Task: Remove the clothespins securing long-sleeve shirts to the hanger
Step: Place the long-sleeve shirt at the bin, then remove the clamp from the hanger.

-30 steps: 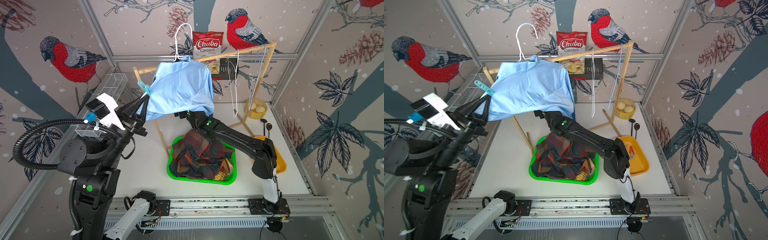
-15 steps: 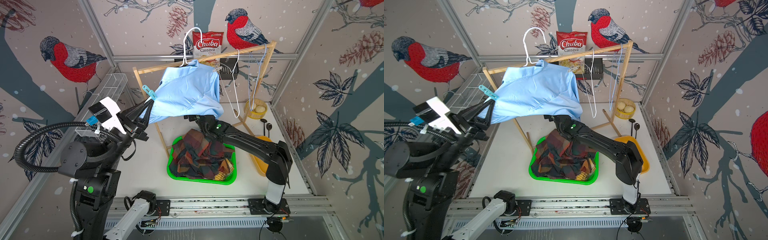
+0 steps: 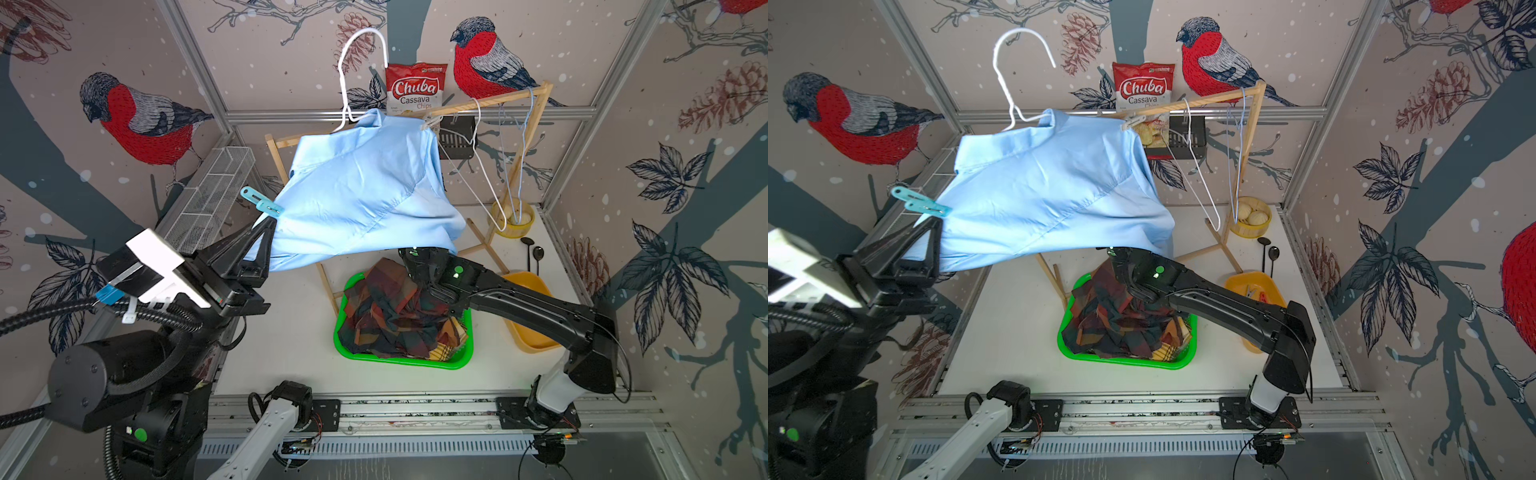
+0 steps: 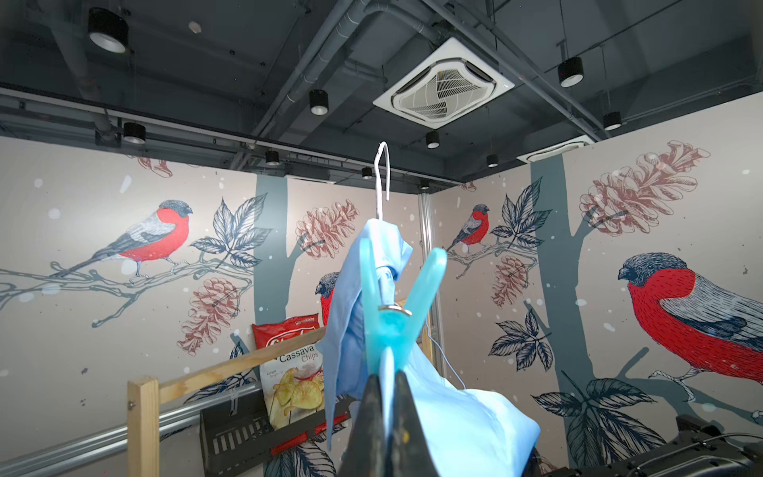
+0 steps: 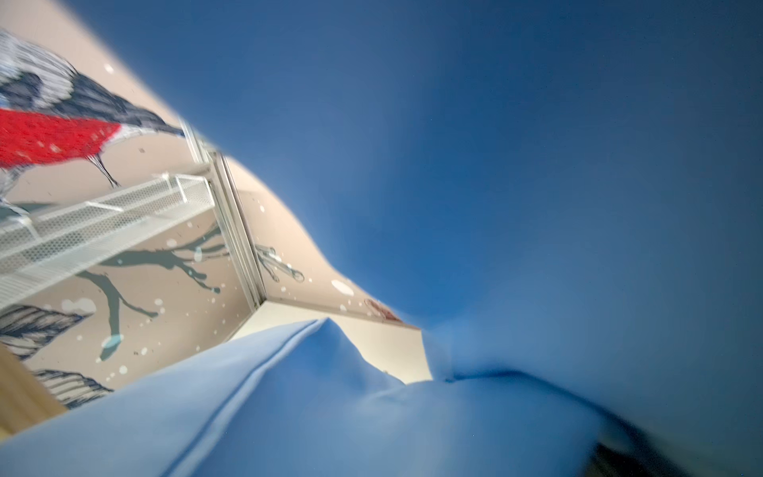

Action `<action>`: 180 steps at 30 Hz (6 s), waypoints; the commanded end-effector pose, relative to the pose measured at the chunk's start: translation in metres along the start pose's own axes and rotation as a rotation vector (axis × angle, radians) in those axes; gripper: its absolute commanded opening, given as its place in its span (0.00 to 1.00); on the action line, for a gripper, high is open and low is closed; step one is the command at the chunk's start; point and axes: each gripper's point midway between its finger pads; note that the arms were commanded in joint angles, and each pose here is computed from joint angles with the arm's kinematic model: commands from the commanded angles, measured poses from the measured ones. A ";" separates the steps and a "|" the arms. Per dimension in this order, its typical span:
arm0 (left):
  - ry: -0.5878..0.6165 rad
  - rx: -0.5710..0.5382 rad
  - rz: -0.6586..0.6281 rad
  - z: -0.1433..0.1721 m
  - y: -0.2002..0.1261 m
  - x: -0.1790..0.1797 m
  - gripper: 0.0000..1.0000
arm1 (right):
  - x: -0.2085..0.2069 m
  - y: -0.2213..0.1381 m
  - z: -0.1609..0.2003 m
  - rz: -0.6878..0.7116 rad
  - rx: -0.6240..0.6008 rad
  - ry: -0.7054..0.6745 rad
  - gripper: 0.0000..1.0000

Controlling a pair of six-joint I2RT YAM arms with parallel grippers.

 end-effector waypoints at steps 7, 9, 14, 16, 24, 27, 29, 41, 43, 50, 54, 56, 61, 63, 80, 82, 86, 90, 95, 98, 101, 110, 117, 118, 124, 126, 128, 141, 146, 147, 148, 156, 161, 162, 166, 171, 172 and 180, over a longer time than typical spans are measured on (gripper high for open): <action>0.051 -0.114 -0.003 -0.053 -0.020 -0.004 0.00 | 0.026 -0.053 -0.079 -0.003 -0.177 0.005 1.00; 0.049 -0.118 0.003 -0.056 -0.022 -0.005 0.00 | 0.032 -0.064 -0.083 -0.018 -0.181 0.011 1.00; 0.038 -0.088 0.028 -0.046 -0.019 -0.006 0.00 | 0.041 -0.087 -0.077 -0.052 -0.164 0.033 1.00; 0.022 -0.058 0.036 -0.033 -0.014 -0.007 0.00 | 0.038 -0.093 -0.066 -0.051 -0.141 0.048 1.00; -0.069 0.130 0.009 0.052 -0.014 -0.008 0.00 | -0.006 -0.105 0.025 -0.017 0.044 0.130 1.00; -0.103 0.213 0.001 0.092 -0.021 -0.013 0.00 | -0.027 -0.104 0.065 -0.003 0.122 0.148 1.00; -0.130 0.260 0.003 0.119 -0.028 -0.018 0.00 | -0.038 -0.101 0.094 -0.004 0.194 0.153 1.00; -0.240 0.432 -0.055 0.269 -0.049 -0.033 0.00 | -0.062 -0.085 0.249 -0.022 0.645 0.161 1.00; -0.235 0.482 -0.082 0.291 -0.057 -0.032 0.00 | -0.061 -0.090 0.262 -0.051 0.694 0.175 1.00; -0.280 0.645 -0.118 0.355 -0.076 -0.038 0.00 | -0.052 -0.112 0.305 -0.138 0.884 0.174 1.00; -0.306 0.686 -0.132 0.374 -0.086 -0.042 0.00 | -0.032 -0.134 0.305 -0.277 0.967 0.189 1.00; -0.305 0.698 -0.137 0.378 -0.086 -0.041 0.00 | -0.022 -0.145 0.298 -0.344 1.001 0.198 1.00; -0.276 0.721 -0.156 0.382 -0.082 -0.035 0.00 | -0.007 -0.168 0.268 -0.485 1.038 0.244 1.00; -0.274 0.733 -0.156 0.385 -0.080 -0.034 0.00 | -0.004 -0.176 0.258 -0.528 1.060 0.253 1.00; -0.207 0.739 -0.133 0.382 -0.070 -0.035 0.00 | -0.056 -0.174 0.106 -0.486 0.677 0.338 1.00; -0.199 0.716 -0.113 0.376 -0.065 -0.038 0.00 | -0.086 -0.150 0.116 -0.361 0.669 0.363 0.99; -0.167 0.672 -0.060 0.363 -0.056 -0.047 0.00 | -0.135 -0.112 0.129 -0.192 0.608 0.397 0.94; -0.148 0.609 -0.006 0.347 -0.047 -0.057 0.00 | -0.133 -0.088 0.162 -0.165 0.667 0.358 0.86; -0.107 0.560 0.039 0.335 -0.036 -0.067 0.00 | -0.093 -0.089 0.245 -0.173 0.844 0.258 0.85; -0.095 0.544 0.066 0.332 -0.029 -0.073 0.00 | -0.091 -0.092 0.293 -0.143 0.924 0.283 0.83; -0.077 0.555 0.079 0.333 -0.022 -0.077 0.00 | -0.099 -0.095 0.322 -0.093 0.955 0.306 0.84; -0.020 0.577 0.123 0.337 -0.013 -0.097 0.00 | -0.113 -0.103 0.258 -0.089 0.809 0.381 1.00; 0.069 0.611 0.139 0.343 -0.007 -0.112 0.00 | -0.147 -0.134 0.199 -0.034 0.754 0.465 1.00; 0.083 0.616 0.143 0.345 -0.005 -0.115 0.00 | -0.152 -0.138 0.192 -0.030 0.740 0.488 1.00; 0.250 0.663 0.193 0.361 0.001 -0.151 0.00 | -0.167 -0.154 0.137 -0.074 0.638 0.616 0.99; 0.321 0.668 0.212 0.367 0.001 -0.167 0.00 | -0.164 -0.157 0.129 -0.093 0.643 0.640 0.97; 0.353 0.675 0.219 0.373 -0.001 -0.176 0.00 | -0.157 -0.159 0.125 -0.129 0.660 0.678 0.96; 0.512 0.701 0.215 0.409 -0.026 -0.209 0.00 | -0.120 -0.158 0.120 -0.289 0.768 0.939 0.86; 0.536 0.718 0.246 0.418 -0.031 -0.219 0.00 | -0.110 -0.151 0.141 -0.308 0.835 0.987 0.78; 0.535 0.724 0.246 0.420 -0.031 -0.220 0.00 | -0.107 -0.150 0.142 -0.318 0.840 0.988 0.77; 0.534 0.729 0.247 0.420 -0.032 -0.220 0.00 | -0.104 -0.149 0.141 -0.322 0.840 0.989 0.77; 0.539 0.745 0.277 0.428 -0.035 -0.229 0.00 | -0.091 -0.144 0.146 -0.331 0.866 0.987 0.75; 0.532 0.746 0.277 0.429 -0.035 -0.230 0.00 | -0.093 -0.146 0.144 -0.323 0.857 0.984 0.71; 0.535 0.749 0.275 0.430 -0.035 -0.230 0.00 | -0.092 -0.146 0.143 -0.326 0.859 0.983 0.70; 0.535 0.764 0.264 0.434 -0.035 -0.230 0.00 | -0.093 -0.146 0.149 -0.310 0.866 0.990 0.68; 0.528 0.769 0.260 0.435 -0.034 -0.231 0.00 | -0.095 -0.145 0.155 -0.289 0.880 0.991 0.64; 0.524 0.767 0.258 0.434 -0.034 -0.231 0.00 | -0.096 -0.145 0.155 -0.284 0.880 0.988 0.64; 0.525 0.777 0.244 0.437 -0.034 -0.229 0.00 | -0.096 -0.144 0.160 -0.266 0.896 1.008 0.57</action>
Point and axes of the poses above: each gripper's point midway between its finger pads, its own y axis out along the fingers, its own x axis along the line the jaws close on, z = x × y, and after that the axes turned 13 degrees about y, right-handed
